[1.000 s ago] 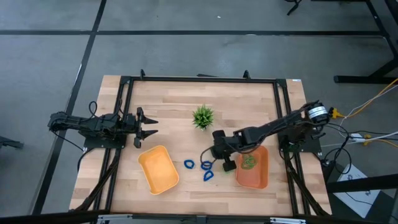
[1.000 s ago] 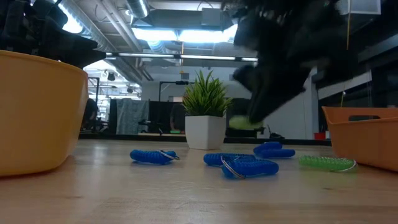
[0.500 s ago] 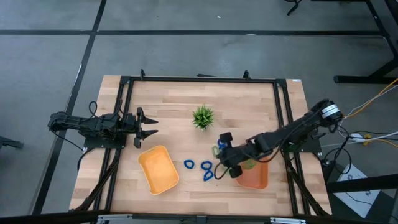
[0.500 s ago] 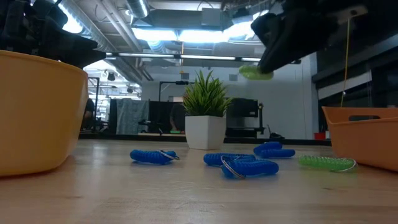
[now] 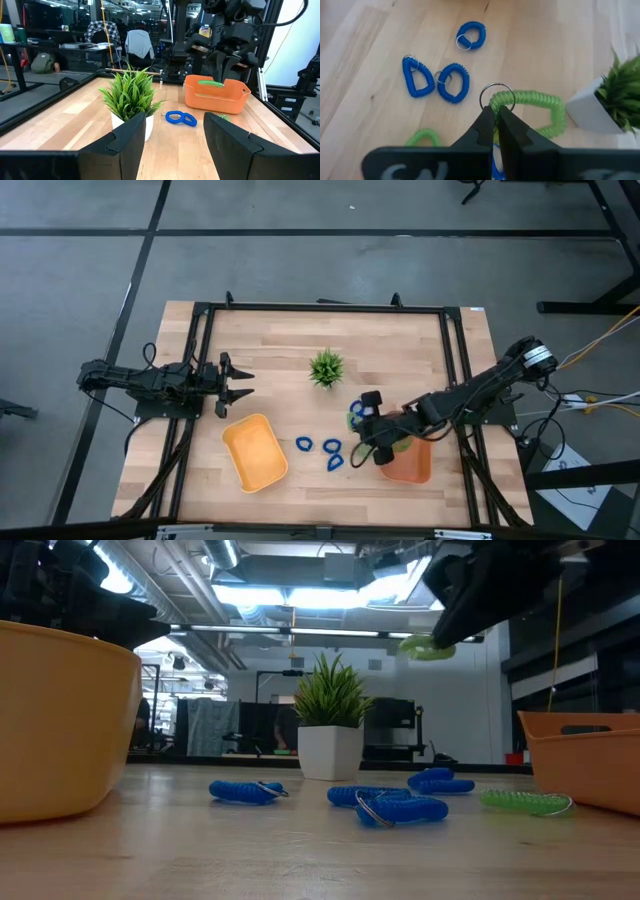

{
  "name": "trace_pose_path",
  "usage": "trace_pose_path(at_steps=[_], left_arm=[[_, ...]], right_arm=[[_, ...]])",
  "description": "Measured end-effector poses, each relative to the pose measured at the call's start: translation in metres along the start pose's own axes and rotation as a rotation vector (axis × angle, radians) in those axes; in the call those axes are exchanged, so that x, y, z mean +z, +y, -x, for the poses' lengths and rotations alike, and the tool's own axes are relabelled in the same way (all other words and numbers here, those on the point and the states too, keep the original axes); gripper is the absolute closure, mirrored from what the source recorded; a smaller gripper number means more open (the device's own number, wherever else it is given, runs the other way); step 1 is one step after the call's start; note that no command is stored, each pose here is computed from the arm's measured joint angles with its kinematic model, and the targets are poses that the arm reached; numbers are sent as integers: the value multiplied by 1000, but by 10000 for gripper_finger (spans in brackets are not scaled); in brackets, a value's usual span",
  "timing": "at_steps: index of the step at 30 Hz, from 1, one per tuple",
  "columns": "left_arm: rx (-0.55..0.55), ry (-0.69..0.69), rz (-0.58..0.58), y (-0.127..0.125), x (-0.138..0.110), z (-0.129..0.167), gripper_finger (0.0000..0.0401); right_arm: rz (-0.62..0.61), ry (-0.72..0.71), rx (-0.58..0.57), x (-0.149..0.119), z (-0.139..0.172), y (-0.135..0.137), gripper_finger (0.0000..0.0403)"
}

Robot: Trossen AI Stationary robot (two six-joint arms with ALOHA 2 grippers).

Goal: Sort spring keychains
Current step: Put the green spring keychain into the orange bin

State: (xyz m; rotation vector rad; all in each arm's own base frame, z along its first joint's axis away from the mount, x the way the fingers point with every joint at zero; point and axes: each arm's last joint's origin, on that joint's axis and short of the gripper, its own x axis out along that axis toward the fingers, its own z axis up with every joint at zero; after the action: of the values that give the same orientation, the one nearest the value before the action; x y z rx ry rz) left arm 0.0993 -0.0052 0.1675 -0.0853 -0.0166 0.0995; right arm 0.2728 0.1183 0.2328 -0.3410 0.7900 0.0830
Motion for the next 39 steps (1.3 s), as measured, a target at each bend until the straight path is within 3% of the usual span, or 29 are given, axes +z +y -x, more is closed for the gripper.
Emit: trace_pose_path(at_steps=[11, 23, 39], left_arm=[[-1, 0, 0, 0, 0, 0, 205], [0, 0, 0, 0, 0, 0, 205], [0, 0, 0, 0, 0, 0, 205]], right_arm=[[-86, -99, -93, -28, 37, 10, 392], [-211, -65, -164, -48, 60, 30, 392], [-463, 47, -157, -73, 75, 49, 392]])
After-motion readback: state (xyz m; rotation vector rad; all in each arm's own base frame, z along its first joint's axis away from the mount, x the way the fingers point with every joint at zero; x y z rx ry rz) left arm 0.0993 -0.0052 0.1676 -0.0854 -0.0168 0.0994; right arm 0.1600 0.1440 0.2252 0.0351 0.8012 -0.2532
